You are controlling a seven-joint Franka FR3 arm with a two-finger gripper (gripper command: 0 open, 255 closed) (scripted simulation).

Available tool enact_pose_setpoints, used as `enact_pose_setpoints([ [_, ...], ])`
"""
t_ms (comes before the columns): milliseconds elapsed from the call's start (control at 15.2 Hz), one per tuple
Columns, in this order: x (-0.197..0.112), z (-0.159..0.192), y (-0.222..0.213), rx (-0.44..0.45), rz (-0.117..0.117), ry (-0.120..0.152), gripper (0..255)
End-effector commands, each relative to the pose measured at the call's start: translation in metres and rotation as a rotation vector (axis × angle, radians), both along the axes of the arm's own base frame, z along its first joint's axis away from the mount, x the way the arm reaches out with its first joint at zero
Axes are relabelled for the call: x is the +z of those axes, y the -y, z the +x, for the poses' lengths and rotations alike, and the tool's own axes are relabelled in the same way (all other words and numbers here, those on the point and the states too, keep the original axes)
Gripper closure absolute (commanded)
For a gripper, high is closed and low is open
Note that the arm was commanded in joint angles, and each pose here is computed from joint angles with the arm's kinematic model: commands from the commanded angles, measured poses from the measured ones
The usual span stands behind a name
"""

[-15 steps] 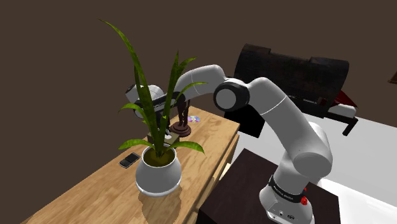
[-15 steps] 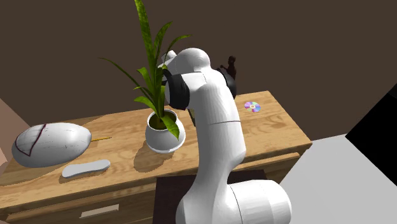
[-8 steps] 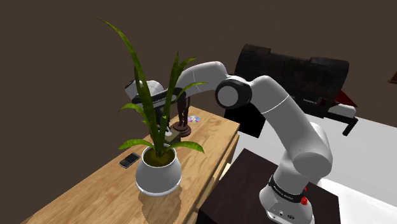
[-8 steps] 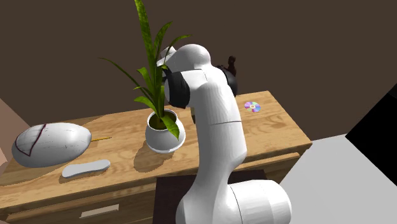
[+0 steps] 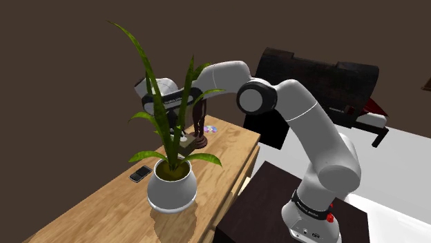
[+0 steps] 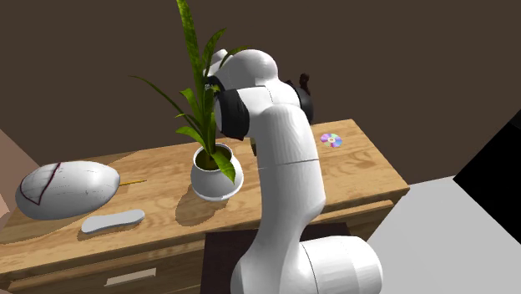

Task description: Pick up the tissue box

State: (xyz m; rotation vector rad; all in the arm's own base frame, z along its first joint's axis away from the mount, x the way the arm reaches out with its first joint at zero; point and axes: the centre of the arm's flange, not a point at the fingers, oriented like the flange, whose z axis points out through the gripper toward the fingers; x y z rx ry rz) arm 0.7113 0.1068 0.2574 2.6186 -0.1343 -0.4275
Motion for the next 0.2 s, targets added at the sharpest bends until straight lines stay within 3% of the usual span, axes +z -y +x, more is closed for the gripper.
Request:
enact_pose_setpoints([
  [0, 0.0104, -0.001, -0.0007, 0.0, 0.0, 0.0, 255],
  [132, 0.0112, -0.0009, -0.0007, 0.0, 0.0, 0.0, 255],
])
